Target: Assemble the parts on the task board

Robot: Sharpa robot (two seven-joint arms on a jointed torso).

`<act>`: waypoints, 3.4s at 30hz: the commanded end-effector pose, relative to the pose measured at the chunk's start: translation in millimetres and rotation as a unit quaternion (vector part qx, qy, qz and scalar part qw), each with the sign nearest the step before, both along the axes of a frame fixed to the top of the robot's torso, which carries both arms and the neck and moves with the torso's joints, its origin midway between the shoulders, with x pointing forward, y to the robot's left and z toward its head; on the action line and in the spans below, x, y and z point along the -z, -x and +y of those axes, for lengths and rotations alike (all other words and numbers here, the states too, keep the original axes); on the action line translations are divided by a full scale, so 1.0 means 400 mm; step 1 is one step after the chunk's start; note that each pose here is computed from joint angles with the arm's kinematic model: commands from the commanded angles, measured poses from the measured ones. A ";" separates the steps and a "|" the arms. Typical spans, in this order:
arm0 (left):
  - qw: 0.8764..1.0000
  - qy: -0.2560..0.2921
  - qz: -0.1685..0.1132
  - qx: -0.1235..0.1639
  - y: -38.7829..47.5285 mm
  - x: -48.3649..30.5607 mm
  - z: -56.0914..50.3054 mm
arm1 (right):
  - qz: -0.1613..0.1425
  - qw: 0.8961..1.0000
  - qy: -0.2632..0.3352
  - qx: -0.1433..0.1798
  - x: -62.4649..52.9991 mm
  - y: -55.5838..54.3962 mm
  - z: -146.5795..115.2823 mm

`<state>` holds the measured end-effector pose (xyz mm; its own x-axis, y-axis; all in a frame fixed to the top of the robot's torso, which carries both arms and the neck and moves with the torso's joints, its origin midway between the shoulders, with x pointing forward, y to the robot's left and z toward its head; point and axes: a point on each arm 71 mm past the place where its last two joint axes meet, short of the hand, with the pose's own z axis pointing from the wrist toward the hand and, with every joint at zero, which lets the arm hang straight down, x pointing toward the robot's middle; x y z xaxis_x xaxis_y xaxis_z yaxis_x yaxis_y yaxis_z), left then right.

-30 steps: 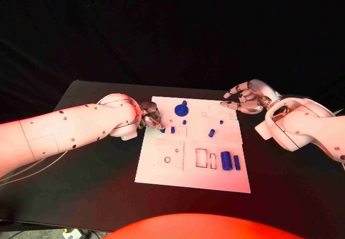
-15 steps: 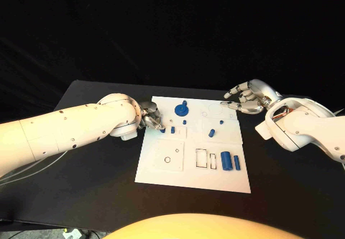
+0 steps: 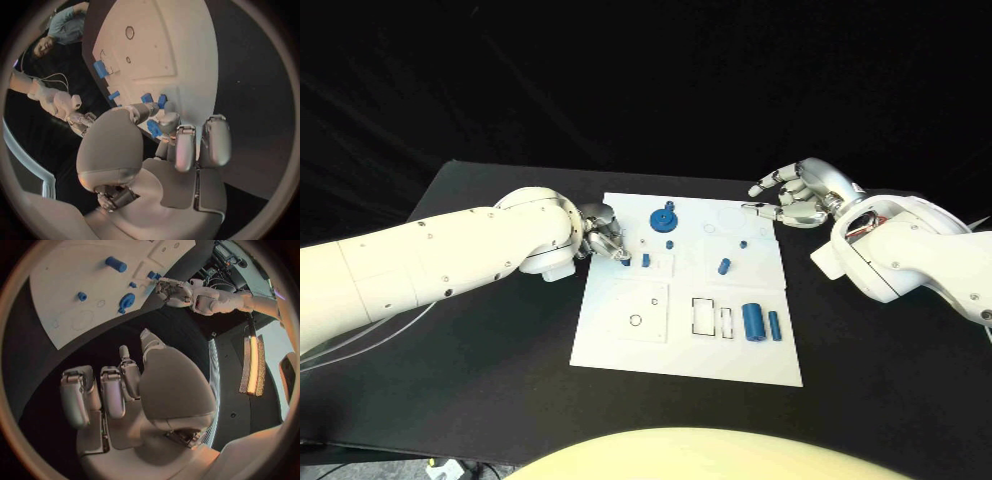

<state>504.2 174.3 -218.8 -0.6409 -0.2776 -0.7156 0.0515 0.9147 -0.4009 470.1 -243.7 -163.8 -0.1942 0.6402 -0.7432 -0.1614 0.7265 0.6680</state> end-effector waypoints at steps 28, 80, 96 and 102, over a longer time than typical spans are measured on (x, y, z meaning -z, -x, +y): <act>1.000 0.015 0.017 -0.010 -0.005 0.011 -0.008 | -0.005 1.000 -0.001 -0.007 -0.002 0.002 0.002; 0.988 0.145 -0.041 -0.043 -0.019 -0.064 0.003 | -0.009 1.000 0.000 0.000 -0.002 0.000 -0.008; 0.968 0.096 -0.193 0.129 -0.022 -0.073 -0.138 | -0.015 1.000 -0.003 -0.002 0.000 -0.004 -0.003; 0.959 0.068 -0.224 0.159 -0.031 -0.064 -0.164 | -0.015 1.000 -0.004 -0.004 0.002 -0.004 0.000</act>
<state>517.3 114.1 -197.6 -0.4254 -0.2871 -0.8582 0.4113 0.7834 -0.4659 471.9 -245.2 -165.0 -0.1784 0.6456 -0.7426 -0.1681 0.7236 0.6694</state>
